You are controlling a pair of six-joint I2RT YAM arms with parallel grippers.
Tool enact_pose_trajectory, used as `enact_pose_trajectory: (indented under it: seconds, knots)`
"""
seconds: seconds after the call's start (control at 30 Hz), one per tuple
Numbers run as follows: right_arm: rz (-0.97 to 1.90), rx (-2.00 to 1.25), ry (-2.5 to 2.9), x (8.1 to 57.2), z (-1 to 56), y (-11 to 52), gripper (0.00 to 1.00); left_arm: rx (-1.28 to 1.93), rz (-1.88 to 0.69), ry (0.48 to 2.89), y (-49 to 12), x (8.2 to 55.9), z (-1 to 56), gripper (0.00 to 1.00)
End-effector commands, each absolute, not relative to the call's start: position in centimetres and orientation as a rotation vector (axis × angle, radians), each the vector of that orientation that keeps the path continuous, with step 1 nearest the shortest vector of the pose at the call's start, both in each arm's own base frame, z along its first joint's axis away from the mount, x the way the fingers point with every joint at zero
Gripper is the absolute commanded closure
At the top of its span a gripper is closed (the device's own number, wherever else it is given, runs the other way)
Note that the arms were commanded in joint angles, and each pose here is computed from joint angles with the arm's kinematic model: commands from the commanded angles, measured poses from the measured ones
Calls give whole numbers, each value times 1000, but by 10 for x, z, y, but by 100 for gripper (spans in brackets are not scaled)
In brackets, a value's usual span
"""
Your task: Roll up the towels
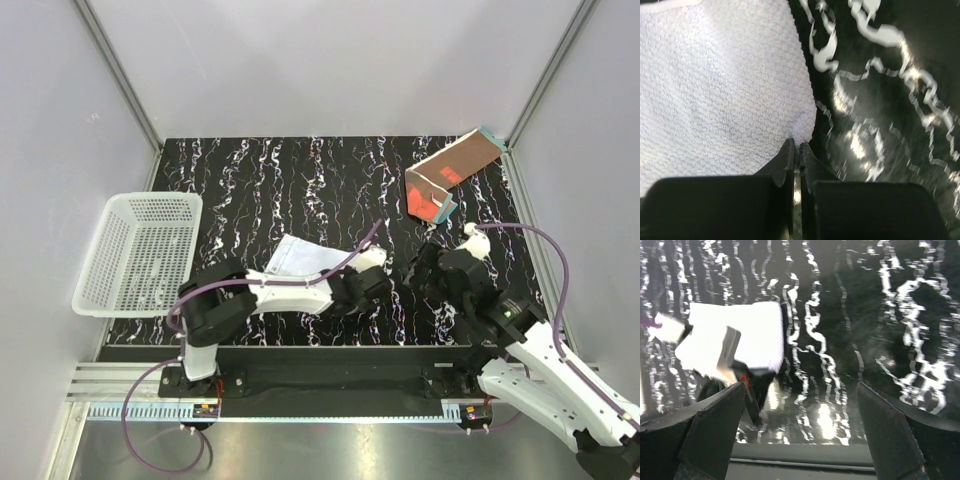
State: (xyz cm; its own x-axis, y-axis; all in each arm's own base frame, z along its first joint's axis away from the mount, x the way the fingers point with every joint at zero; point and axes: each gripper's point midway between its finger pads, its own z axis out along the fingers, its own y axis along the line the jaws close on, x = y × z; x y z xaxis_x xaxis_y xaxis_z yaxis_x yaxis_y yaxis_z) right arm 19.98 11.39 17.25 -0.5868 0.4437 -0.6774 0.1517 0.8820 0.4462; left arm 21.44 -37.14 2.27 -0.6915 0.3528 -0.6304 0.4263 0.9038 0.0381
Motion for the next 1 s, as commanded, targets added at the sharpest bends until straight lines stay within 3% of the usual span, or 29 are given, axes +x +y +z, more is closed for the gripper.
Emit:
enact_pose_trajectory:
  seconds: [0.0,0.33,0.53,0.67,0.97]
  knots:
    - [562,459,2140,216,186,140,0,537,-273,2380,-367,206,37,100]
    - [790,553,2158,244,168,190,0,479,-430,2346,-339,184,38,100]
    - [946,416,2355,253,130,249,25,481,-457,2337,-338,182,40,100]
    - [921,414,2495,251,87,265,31,478,-477,2326,-338,181,44,100]
    - [872,403,2556,254,50,273,39,484,-526,2293,-335,179,58,100]
